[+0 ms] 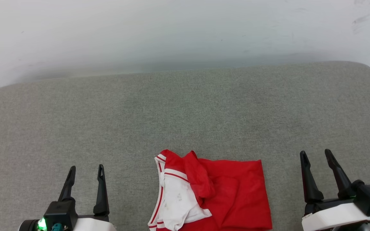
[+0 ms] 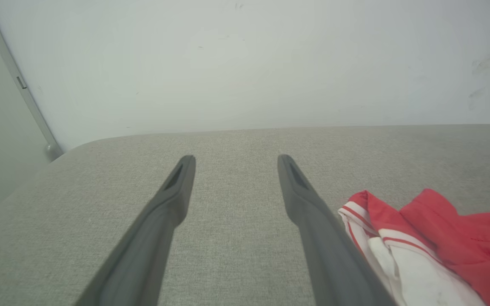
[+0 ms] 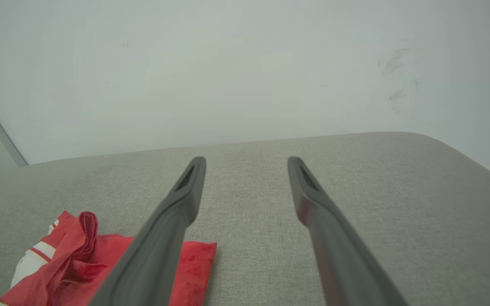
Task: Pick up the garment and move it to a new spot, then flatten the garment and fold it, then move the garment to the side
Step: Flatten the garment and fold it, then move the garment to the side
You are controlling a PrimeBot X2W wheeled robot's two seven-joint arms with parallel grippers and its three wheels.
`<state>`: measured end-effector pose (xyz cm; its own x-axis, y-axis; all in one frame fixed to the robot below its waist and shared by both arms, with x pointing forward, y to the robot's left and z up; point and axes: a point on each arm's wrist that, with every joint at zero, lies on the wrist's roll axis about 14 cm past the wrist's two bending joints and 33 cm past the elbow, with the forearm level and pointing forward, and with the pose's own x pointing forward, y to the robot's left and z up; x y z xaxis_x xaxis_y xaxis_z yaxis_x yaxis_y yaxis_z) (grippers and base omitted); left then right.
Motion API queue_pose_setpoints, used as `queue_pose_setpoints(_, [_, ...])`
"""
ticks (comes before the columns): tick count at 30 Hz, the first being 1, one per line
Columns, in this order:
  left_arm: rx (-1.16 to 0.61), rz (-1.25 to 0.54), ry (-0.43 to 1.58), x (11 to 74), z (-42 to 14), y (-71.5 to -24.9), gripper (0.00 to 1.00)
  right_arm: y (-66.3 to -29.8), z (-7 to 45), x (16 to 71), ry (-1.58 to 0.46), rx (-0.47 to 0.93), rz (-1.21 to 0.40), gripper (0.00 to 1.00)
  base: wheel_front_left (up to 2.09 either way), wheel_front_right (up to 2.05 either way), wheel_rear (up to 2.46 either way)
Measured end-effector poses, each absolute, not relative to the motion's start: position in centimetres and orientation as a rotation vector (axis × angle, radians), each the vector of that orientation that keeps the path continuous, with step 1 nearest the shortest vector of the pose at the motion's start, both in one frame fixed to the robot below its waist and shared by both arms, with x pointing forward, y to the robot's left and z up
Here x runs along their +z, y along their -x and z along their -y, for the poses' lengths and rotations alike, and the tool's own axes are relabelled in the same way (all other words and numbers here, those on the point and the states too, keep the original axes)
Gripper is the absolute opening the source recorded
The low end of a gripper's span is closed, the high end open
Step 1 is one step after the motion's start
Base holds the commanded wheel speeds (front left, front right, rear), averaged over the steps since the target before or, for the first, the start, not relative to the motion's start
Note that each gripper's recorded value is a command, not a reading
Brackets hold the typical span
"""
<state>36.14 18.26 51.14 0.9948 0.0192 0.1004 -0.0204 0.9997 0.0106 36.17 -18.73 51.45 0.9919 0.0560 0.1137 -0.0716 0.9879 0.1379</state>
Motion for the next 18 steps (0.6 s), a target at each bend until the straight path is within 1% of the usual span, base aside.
queue_pose_setpoints(6, [0.018, 0.094, -0.010, 50.9, -18.3, -36.2, 1.00, -36.7, 18.9, 53.1, -0.130, 0.063, 0.161, 1.00, 0.00, 0.00, 0.00])
queue_pose_setpoints(10, [0.016, 0.087, -0.009, 50.7, -18.3, -36.2, 1.00, -38.8, 19.6, 57.8, -0.051, 0.096, 0.289, 1.00, 0.00, 0.00, 0.00])
queue_pose_setpoints(13, [0.014, 0.083, -0.008, 50.6, -18.3, -36.3, 1.00, -40.5, 19.1, 60.9, 0.031, 0.162, 0.324, 1.00, 0.00, 0.00, 0.00])
queue_pose_setpoints(15, [0.013, 0.081, -0.008, 50.5, -18.3, -36.4, 1.00, -41.7, 18.6, 62.2, 0.075, 0.203, 0.293, 1.00, 0.00, 0.00, 0.00])
queue_pose_setpoints(18, [0.017, 0.081, -0.007, 50.5, -18.4, -36.5, 1.00, -43.1, 17.5, 61.2, 0.078, 0.268, 0.124, 1.00, 0.00, 0.00, 0.00])
